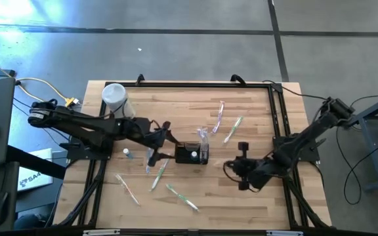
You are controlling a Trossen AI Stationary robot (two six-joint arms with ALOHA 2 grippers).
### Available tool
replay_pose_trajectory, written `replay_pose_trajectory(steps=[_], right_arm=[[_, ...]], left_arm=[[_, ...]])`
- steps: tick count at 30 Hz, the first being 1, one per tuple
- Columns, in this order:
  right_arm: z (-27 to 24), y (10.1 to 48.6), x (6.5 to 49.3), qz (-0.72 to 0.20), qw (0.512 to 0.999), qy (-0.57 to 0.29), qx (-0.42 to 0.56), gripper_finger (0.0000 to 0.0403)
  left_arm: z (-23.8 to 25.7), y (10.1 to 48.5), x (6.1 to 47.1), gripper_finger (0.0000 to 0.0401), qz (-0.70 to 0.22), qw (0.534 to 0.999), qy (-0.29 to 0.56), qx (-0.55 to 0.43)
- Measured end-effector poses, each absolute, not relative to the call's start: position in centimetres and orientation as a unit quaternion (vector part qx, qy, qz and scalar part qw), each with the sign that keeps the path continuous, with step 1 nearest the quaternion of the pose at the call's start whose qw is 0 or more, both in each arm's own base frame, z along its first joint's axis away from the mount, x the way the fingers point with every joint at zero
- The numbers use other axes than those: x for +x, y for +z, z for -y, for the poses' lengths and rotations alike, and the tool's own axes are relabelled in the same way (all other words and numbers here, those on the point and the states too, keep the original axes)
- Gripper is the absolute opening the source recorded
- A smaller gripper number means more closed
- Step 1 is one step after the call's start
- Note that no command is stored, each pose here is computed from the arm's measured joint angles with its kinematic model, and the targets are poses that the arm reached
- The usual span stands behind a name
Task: Pick & Place toothbrushing station
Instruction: Put the right orange toothbrush into the black mesh
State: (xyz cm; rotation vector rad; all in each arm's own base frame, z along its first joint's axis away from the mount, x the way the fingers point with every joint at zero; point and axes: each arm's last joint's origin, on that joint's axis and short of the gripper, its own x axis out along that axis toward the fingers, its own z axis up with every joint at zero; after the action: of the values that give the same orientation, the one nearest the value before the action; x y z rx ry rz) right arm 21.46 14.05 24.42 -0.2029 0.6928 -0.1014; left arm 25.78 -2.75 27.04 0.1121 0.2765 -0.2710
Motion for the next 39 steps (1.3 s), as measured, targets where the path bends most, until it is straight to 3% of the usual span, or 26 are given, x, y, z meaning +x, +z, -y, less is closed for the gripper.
replay_pose_trajectory(steps=[10,24,39], right_arm=[[-14.9,28.9,24.2,-0.121,0.973,-0.029,-0.194,0.0003],[-10.2,29.5,27.6,-0.086,0.985,-0.006,-0.147,0.0003],[-8.7,28.9,29.3,-0.072,0.985,-0.021,-0.156,0.0003]], left_arm=[[4.8,28.5,26.4,0.0271,-0.031,0.984,-0.144,0.103],[4.6,30.4,26.6,0.0271,0.067,0.986,-0.116,0.098],[4.6,29.8,29.1,0.0271,0.063,0.994,-0.042,0.081]])
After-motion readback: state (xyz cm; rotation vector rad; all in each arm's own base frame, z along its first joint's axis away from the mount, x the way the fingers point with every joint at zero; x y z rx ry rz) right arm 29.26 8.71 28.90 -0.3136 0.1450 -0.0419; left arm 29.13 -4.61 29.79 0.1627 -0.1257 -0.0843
